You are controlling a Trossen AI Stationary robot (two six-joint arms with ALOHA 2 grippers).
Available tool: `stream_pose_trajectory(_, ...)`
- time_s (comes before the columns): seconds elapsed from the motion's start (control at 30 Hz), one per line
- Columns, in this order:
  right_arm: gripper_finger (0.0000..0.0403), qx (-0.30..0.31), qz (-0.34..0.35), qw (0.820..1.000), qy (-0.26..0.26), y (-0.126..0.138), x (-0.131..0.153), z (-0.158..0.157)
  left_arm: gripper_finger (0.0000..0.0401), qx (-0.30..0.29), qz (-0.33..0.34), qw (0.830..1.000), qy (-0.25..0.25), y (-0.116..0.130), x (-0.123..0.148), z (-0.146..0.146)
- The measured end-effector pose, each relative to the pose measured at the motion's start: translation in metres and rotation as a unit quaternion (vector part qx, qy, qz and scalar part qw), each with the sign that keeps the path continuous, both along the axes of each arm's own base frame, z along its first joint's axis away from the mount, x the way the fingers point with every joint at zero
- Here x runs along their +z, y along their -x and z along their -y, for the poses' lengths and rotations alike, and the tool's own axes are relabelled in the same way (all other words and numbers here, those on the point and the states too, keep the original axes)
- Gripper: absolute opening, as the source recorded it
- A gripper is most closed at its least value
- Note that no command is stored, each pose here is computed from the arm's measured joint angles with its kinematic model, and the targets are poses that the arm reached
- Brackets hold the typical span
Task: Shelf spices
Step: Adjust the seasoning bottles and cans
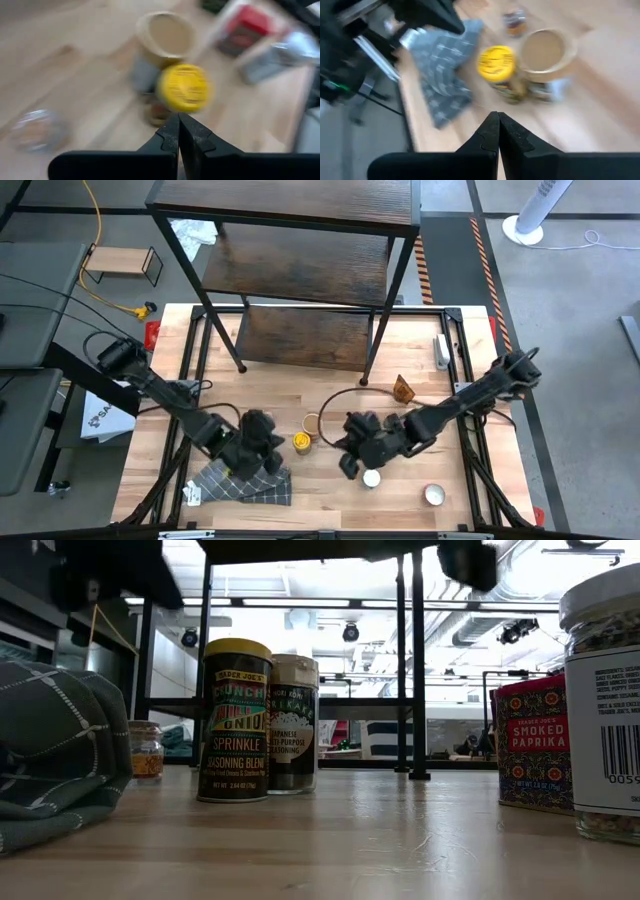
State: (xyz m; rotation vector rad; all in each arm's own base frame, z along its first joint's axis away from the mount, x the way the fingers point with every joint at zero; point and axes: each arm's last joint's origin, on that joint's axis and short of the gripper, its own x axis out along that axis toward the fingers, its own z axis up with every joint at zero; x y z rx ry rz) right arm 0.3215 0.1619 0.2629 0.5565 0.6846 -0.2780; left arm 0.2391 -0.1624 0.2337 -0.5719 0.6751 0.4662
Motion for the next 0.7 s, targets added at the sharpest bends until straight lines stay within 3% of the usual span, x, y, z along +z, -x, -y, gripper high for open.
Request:
stream_pose_trajectory(0.17,0.0,-0.01,-0.032,0.998,0.044,0.034,0.032,0.011,0.0,0.087,-0.04,0.995,0.001,0.001,-0.013,-0.018)
stream_pose_trajectory(0.43,0.0,-0.063,-0.05,0.994,0.074,0.08,0.056,0.023,0.0,0.166,-0.073,0.983,-0.01,-0.021,-0.035,-0.045)
stream_pose_trajectory(0.7,0.0,-0.072,-0.053,0.994,0.061,0.092,0.059,0.018,0.0,0.172,-0.06,0.983,-0.025,-0.05,-0.04,-0.079)
